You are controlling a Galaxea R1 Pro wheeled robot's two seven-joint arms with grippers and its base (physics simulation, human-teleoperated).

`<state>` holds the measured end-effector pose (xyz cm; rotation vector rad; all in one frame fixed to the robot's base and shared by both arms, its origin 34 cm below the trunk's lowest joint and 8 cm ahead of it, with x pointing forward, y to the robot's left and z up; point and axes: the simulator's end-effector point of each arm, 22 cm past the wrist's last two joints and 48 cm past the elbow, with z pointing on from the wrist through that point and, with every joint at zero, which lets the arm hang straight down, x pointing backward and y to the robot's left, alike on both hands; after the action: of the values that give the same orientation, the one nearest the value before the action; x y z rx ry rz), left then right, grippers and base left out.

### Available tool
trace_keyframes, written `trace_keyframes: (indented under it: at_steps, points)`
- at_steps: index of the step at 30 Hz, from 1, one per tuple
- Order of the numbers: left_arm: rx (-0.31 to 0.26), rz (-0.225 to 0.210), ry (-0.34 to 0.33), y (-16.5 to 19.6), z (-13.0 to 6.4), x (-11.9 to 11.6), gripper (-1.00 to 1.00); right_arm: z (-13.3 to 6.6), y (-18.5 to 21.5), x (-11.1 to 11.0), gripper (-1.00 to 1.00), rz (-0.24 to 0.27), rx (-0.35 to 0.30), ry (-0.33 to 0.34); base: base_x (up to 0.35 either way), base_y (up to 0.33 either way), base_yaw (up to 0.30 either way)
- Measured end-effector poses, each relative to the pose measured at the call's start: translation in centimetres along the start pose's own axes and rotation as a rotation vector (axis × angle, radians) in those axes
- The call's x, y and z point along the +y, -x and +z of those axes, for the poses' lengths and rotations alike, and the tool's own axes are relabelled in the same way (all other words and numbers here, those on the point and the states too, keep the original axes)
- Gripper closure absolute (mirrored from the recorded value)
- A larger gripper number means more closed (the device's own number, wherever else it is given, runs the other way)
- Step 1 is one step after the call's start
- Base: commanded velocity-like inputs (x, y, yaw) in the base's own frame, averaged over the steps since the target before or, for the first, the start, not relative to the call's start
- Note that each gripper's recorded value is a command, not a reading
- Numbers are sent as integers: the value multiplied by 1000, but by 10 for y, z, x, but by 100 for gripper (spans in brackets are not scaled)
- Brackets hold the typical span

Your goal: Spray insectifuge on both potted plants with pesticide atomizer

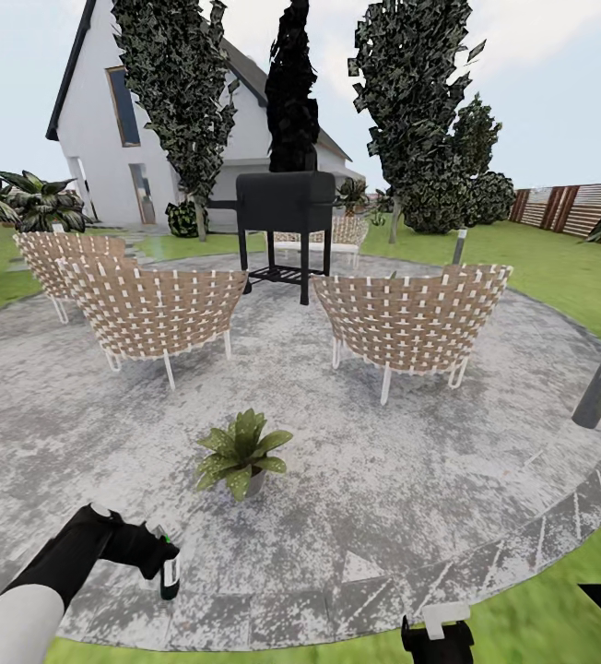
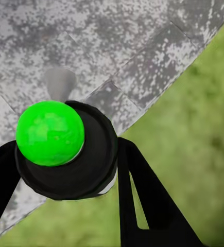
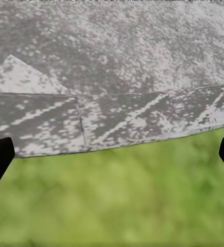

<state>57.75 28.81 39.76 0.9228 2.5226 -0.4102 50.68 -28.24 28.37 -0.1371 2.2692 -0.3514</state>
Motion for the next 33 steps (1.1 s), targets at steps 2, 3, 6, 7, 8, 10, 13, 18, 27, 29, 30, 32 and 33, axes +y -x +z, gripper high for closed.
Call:
trace_keyframes:
  at_steps: [2, 3, 6, 7, 8, 10, 13, 18, 27, 29, 30, 32, 33]
  points:
    - [-4, -1, 0, 1, 0, 0, 100, 0, 0, 0, -100, 0, 1, 0, -72, 72, 0]
    - [-13, -4, -3, 2, 0, 0, 100, 0, 0, 0, -100, 0, 1, 1, -177, 176, 0]
    - [-52, -2, -12, 11, 0, -2, 100, 0, -1, 0, -100, 1, 2, 1, -216, 215, 0]
    - [-63, -2, -15, 14, 0, -3, 100, 0, -1, 0, -100, 1, 2, 1, -218, 234, 0]
    - [-70, -1, -17, 15, 0, -4, 100, 0, -1, 0, -100, 1, 2, 1, -202, 244, 0]
    - [-75, -1, -19, 17, 0, -5, 100, 0, 0, 0, -100, 1, 2, 1, -116, 266, 0]
    - [-79, 1, -23, 19, 1, -7, 100, 0, 0, 1, -100, 2, 1, 2, -24, 292, 0]
    - [-86, 2, -32, 23, 4, -12, 100, 0, 0, 1, -100, 3, 1, 2, -3, 165, 0]
    - [-35, 189, -128, 7, 27, -49, 100, -7, 104, 80, -100, -276, -234, 540, 0, 4, 0]
    - [18, 260, -189, 1, 31, -68, 100, -17, 115, 103, -100, -395, -269, 629, 0, 0, 0]
    - [33, 281, -211, -1, 31, -74, 100, -21, 115, 110, -100, -426, -275, 657, 0, 0, 0]
    - [69, 334, -263, -5, 31, -89, 100, -32, 114, 127, -100, -492, -282, 734, 0, 0, 0]
    - [79, 351, -275, -7, 32, -92, 100, -35, 114, 131, -100, -506, -284, 756, 0, 0, 0]
